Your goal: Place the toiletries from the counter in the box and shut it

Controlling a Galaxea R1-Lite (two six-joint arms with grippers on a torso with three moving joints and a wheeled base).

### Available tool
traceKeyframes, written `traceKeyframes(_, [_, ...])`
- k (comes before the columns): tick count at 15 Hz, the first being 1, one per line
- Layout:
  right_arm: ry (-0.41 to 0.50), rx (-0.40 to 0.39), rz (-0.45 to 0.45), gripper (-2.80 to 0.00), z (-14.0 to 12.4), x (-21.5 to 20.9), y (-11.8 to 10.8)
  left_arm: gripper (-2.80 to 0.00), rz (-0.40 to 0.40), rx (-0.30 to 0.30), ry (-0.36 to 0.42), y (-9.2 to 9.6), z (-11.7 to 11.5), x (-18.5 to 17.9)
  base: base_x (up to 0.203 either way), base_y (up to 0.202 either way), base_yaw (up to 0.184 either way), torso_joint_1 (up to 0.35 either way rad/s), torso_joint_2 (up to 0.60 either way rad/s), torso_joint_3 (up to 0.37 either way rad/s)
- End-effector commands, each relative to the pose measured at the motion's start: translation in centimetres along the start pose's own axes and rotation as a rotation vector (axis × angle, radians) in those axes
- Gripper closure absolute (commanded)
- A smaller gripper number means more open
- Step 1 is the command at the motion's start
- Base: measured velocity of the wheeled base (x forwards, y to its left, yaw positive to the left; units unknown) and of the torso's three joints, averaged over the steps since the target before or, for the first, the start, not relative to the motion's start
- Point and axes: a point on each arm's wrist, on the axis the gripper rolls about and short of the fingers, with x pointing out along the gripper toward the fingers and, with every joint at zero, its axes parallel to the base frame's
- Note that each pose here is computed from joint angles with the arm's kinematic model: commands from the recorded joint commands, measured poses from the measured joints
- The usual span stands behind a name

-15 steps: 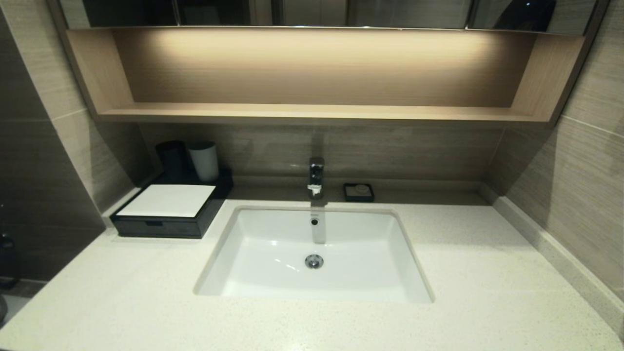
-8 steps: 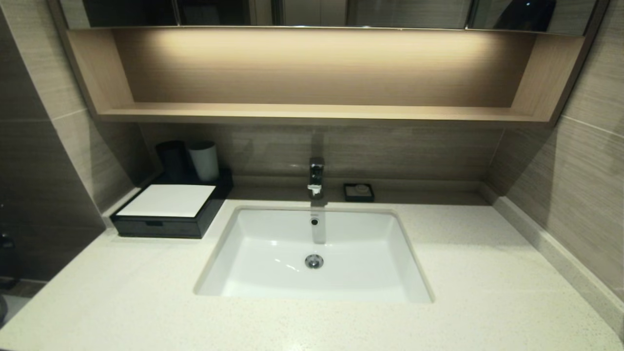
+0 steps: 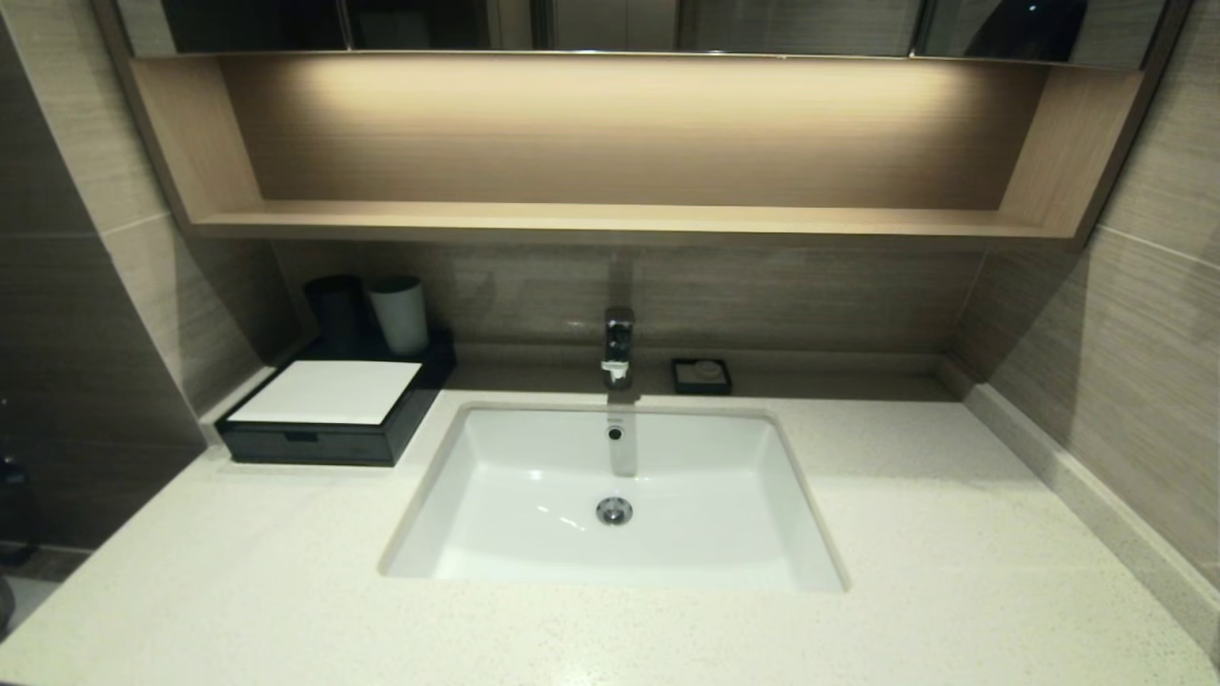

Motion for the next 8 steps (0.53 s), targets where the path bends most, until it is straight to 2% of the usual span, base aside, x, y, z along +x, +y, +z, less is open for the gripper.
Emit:
traceKeyframes(1, [0.001,0.001,0.000,0.00,0.01,0.01,0.00,0.00,0.001,0.000,0.001,0.00,0.01,0.01,0.000,0.000,0.000,0.000,0.00,0.000])
traceKeyframes(8, [0.001,0.001,0.000,0.00,0.01,0.01,0.00,0.00,0.001,0.000,0.001,0.00,0.01,0.01,0.000,0.000,0.000,0.000,0.00,0.000])
